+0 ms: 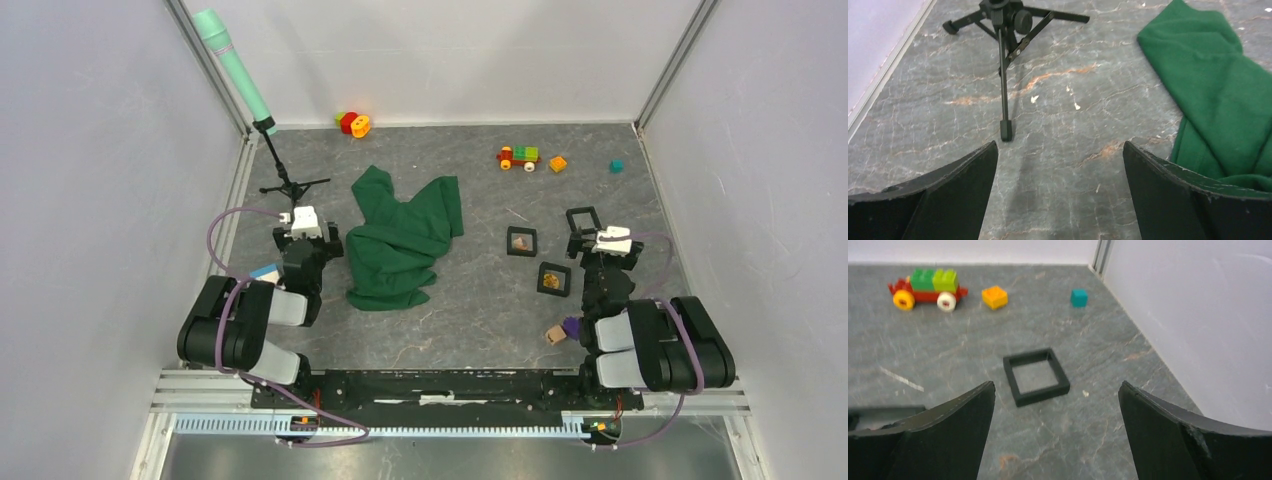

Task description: Remove the brooch from the garment

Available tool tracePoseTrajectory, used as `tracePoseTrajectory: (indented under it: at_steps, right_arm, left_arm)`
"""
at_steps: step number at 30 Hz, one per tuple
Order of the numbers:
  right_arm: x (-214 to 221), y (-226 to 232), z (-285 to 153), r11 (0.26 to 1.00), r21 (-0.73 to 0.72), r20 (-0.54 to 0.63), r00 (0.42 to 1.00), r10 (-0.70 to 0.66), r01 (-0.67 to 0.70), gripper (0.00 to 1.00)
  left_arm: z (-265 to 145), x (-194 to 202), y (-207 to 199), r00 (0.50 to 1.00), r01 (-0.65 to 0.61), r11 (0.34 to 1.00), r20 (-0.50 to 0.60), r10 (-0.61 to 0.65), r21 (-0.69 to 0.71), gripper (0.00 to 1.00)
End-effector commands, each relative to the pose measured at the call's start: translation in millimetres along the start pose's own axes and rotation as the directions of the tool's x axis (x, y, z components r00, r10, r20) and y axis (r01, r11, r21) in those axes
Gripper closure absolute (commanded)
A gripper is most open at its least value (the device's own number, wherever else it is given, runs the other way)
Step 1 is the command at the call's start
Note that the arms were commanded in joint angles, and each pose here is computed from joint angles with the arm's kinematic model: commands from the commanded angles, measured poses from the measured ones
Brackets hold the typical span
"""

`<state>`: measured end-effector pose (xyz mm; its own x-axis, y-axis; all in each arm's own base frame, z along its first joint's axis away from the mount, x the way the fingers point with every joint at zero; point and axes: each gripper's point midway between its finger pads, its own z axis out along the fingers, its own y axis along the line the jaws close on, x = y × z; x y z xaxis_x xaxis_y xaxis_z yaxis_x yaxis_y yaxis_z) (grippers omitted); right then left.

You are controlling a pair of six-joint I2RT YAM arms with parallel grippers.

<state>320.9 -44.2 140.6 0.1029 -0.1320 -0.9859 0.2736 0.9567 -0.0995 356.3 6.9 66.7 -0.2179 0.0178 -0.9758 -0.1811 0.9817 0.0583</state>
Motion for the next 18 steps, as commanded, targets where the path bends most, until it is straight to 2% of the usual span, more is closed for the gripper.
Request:
tracePoseTrajectory:
  at_steps: [1,4,9,18]
  right_arm:
    - [47.5,9.8,-43.1,0.987,-0.121,-0.129,0.984,-0.121,0.105,0.02]
    - [44.8,4.8,-39.0,0.991,-0.075,-0.126,0.985,-0.118,0.109,0.02]
    - [51.9,11.1,-33.8,0.987,-0.105,-0.159,0.977,-0.14,0.124,0.02]
    - [50.3,10.2,-34.4,0.987,-0.102,-0.15,0.979,-0.139,0.124,0.02]
  left_arm:
    - [9.3,-29.3,-10.6,0.996,-0.011,0.998,0.088,0.006,0.057,0.0]
    - [9.8,-29.1,-9.6,0.997,-0.005,0.998,0.08,0.0,0.057,0.0]
    - [10.6,-30.3,-9.7,0.996,-0.005,0.998,0.087,0.0,0.056,0.0]
    - [11.5,-29.7,-10.8,0.997,-0.004,0.998,0.079,-0.001,0.066,0.0]
